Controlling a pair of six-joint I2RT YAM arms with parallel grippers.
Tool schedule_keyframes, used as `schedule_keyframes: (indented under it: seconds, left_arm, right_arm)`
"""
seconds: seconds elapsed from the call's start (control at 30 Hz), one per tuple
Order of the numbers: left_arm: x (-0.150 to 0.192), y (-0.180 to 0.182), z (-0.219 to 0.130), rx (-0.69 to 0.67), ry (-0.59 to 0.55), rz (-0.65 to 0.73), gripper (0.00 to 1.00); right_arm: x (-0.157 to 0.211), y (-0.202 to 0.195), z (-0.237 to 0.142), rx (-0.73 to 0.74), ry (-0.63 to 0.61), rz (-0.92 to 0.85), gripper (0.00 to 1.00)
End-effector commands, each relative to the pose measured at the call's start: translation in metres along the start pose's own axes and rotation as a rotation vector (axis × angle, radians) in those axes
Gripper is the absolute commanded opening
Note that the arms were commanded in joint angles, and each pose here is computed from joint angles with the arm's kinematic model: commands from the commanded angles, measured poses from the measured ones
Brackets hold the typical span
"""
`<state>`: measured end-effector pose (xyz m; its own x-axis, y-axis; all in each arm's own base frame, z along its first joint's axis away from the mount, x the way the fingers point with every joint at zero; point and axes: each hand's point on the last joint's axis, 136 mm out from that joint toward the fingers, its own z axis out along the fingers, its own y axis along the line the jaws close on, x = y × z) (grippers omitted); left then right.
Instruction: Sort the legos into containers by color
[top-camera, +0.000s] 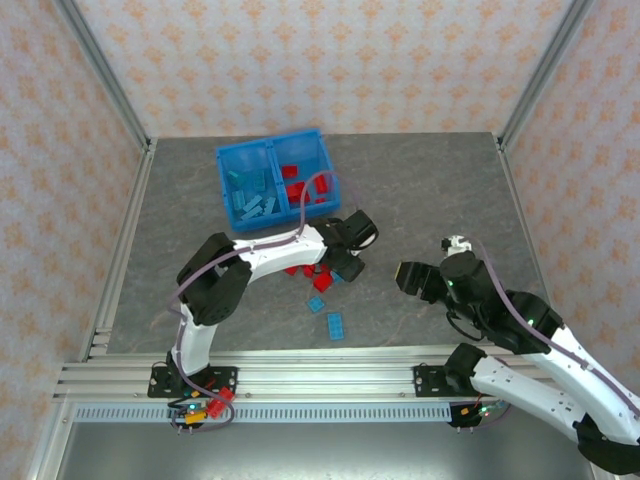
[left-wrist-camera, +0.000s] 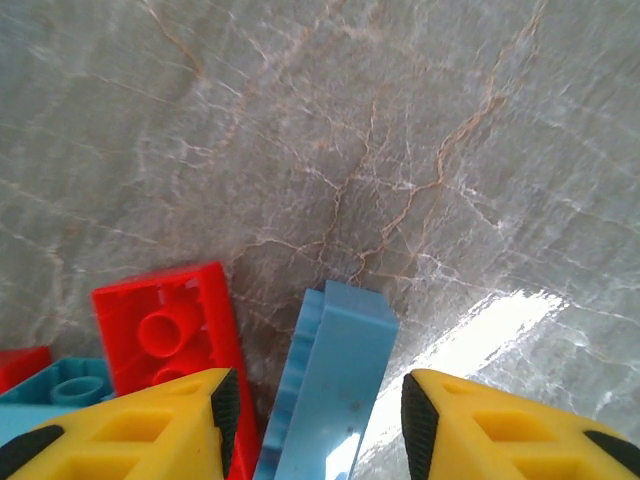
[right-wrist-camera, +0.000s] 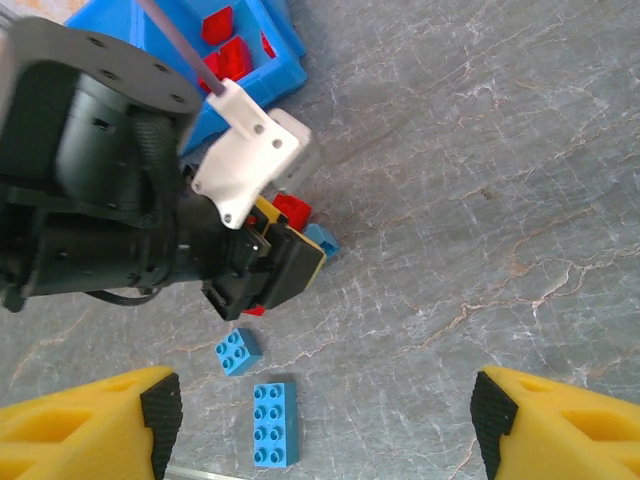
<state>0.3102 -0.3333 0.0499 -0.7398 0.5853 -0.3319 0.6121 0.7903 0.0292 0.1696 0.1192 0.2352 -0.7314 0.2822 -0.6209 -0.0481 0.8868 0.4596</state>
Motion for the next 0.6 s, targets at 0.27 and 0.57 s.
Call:
schedule_keyframes:
  seconds: [0.27,0.57]
  left_arm:
    - [0.025,-0.005,0.032,0.016,0.092,0.032,0.42]
    - [-0.016,0.003,-0.024,0.030,-0.082,-0.019,0.19]
  right_arm:
    - [0.006,-0.005,0.004,0.017,0.015,0.002,0.78]
    - [0.002,-0.003,0.001,0.014,0.003,0.007,0.78]
